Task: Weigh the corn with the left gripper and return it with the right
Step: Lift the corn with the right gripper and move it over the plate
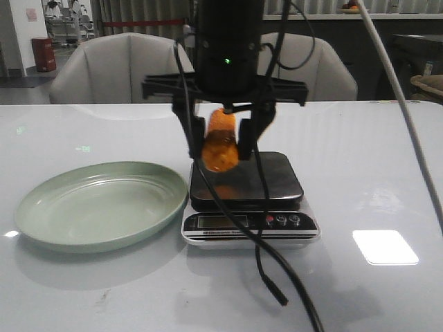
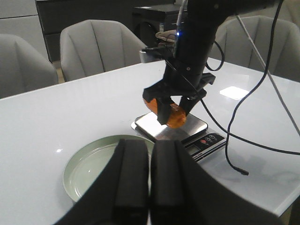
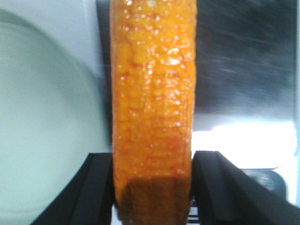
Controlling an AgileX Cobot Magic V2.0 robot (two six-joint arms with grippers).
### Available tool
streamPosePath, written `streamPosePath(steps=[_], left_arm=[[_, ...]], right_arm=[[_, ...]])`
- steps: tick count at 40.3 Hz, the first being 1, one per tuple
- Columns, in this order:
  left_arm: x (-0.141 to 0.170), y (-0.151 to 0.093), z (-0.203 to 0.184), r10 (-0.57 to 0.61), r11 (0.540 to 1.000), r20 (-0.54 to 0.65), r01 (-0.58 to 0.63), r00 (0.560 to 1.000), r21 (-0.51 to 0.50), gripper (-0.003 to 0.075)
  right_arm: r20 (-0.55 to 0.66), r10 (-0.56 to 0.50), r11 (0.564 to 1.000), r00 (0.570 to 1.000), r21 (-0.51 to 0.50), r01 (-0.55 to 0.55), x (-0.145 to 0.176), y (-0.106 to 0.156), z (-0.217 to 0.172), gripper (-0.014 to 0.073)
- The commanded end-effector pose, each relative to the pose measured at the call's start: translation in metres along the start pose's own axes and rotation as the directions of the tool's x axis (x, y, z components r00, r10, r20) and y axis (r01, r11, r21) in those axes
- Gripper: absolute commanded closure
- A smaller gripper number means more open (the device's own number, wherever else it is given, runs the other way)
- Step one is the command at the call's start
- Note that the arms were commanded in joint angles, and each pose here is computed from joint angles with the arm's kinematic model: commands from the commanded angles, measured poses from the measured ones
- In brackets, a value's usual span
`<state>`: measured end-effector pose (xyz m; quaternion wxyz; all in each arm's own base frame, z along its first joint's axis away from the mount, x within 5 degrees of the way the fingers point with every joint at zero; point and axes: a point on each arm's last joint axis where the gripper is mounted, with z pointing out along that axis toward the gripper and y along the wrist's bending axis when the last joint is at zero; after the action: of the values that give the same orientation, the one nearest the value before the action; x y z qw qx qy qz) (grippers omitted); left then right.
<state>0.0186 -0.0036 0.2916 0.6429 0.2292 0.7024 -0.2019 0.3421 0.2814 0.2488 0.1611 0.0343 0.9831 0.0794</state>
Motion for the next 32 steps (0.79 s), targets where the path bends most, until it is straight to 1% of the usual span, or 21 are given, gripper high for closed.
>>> streamPosePath(steps=[1, 5, 9, 14, 17, 21, 26, 28, 32], left_arm=[[-0.014, 0.000, -0.007, 0.001, 1.000, 0.119, -0.002, 0.993, 0.015, 0.0587], [-0.014, 0.000, -0.007, 0.001, 1.000, 0.119, -0.002, 0.993, 0.015, 0.0587], [-0.014, 0.000, -0.007, 0.001, 1.000, 0.119, -0.002, 0.993, 0.015, 0.0587], [-0.014, 0.000, -0.007, 0.001, 1.000, 0.119, -0.002, 0.993, 0.015, 0.0587], [-0.014, 0.000, -0.007, 0.001, 1.000, 0.119, -0.002, 0.993, 0.015, 0.0587], [-0.014, 0.000, -0.007, 0.001, 1.000, 0.119, -0.002, 0.993, 0.015, 0.0587], [-0.014, 0.000, -0.007, 0.001, 1.000, 0.119, -0.002, 0.993, 0.015, 0.0587], [-0.014, 0.000, -0.007, 0.001, 1.000, 0.119, -0.002, 0.993, 0.015, 0.0587], [-0.014, 0.000, -0.007, 0.001, 1.000, 0.119, -0.002, 0.993, 0.015, 0.0587]], right_arm=[[0.126, -0.015, 0.987, 0.992, -0.156, 0.035, -0.004, 0.025, -0.048, 0.0402], [0.146, -0.045, 0.974, 0.988, -0.212, 0.076, 0.008, 0.046, -0.046, 0.0402], [0.144, -0.072, 0.964, 0.987, -0.245, 0.106, 0.020, 0.062, -0.035, 0.0402], [0.109, -0.082, 0.958, 0.991, -0.265, 0.109, 0.031, 0.075, -0.015, 0.0398], [0.084, -0.075, 0.956, 0.994, -0.277, 0.096, 0.035, 0.079, -0.004, 0.0376], [0.067, -0.067, 0.955, 0.995, -0.283, 0.084, 0.037, 0.082, 0.008, 0.0319], [0.063, -0.063, 0.954, 0.996, -0.289, 0.078, 0.038, 0.084, 0.018, 0.0200], [0.050, -0.054, 0.953, 0.997, -0.297, 0.067, 0.039, 0.086, 0.021, 0.0136], [0.048, -0.048, 0.950, 0.998, -0.307, 0.061, 0.040, 0.088, 0.025, 0.0061]])
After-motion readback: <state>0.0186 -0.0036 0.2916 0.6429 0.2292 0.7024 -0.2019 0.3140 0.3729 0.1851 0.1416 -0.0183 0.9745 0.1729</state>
